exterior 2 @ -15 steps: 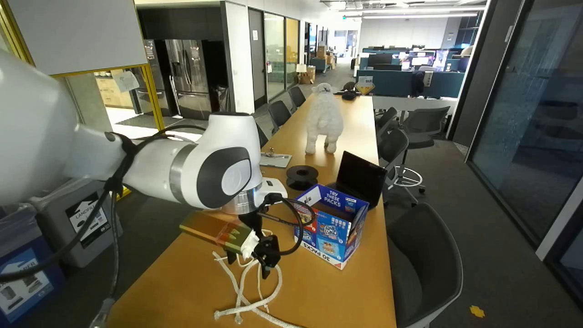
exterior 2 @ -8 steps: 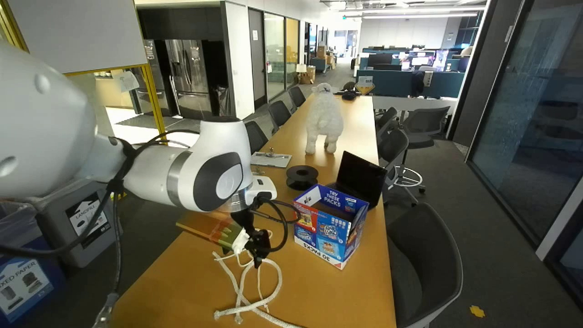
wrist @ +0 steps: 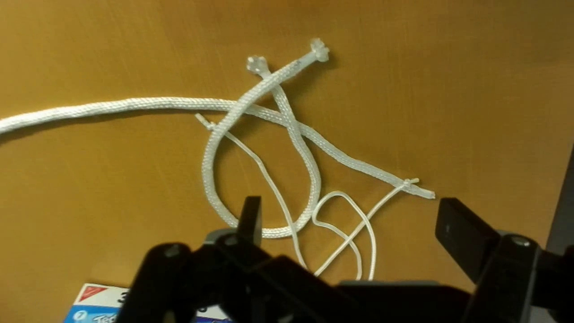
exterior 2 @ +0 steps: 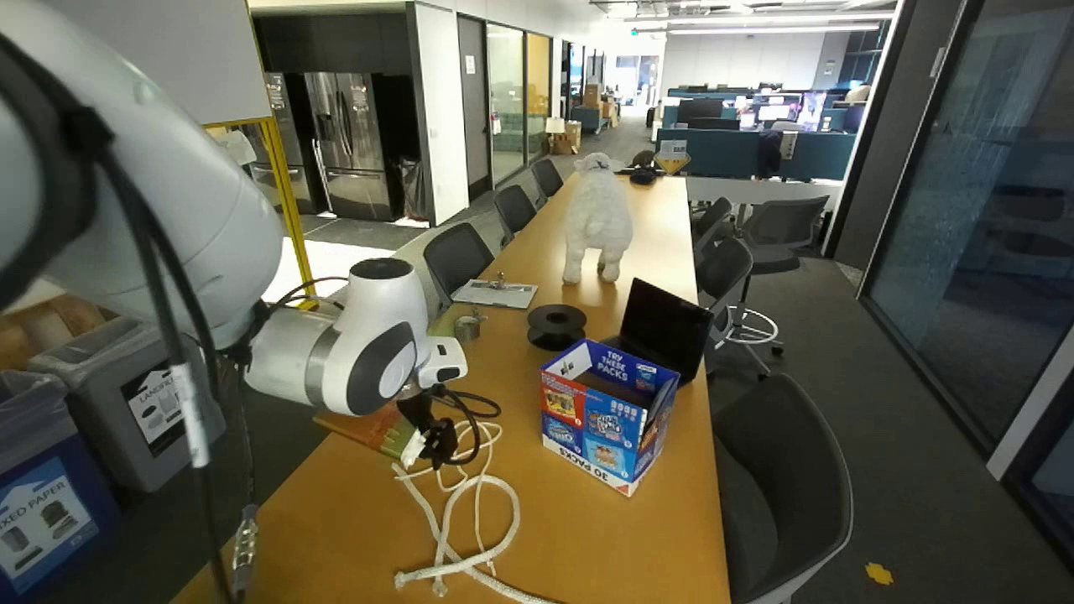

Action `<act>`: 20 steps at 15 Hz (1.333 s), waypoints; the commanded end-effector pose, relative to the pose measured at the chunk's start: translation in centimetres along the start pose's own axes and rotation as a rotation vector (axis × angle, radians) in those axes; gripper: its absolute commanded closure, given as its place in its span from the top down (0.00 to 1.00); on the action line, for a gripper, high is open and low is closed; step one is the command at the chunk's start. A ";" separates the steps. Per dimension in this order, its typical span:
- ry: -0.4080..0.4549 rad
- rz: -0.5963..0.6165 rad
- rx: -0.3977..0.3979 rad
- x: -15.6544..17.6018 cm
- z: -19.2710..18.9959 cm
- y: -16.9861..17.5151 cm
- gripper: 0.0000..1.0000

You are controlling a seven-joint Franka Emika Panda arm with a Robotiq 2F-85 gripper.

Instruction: Put the ropes in the box one at a time

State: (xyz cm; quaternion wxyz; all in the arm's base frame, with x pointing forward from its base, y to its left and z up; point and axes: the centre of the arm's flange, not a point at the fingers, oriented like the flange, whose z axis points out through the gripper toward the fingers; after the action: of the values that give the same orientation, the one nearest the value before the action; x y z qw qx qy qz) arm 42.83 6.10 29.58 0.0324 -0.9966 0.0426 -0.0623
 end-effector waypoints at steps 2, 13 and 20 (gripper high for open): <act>0.024 -0.076 0.049 4.3 5.6 -4.3 1.00; -0.003 -0.240 0.072 11.6 16.1 -7.4 1.00; -0.014 -0.301 0.037 14.9 22.0 -7.7 1.00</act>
State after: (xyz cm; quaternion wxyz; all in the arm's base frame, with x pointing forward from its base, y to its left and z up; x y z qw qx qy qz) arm 57.68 13.35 12.14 0.0508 -0.9933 -0.0914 -0.0497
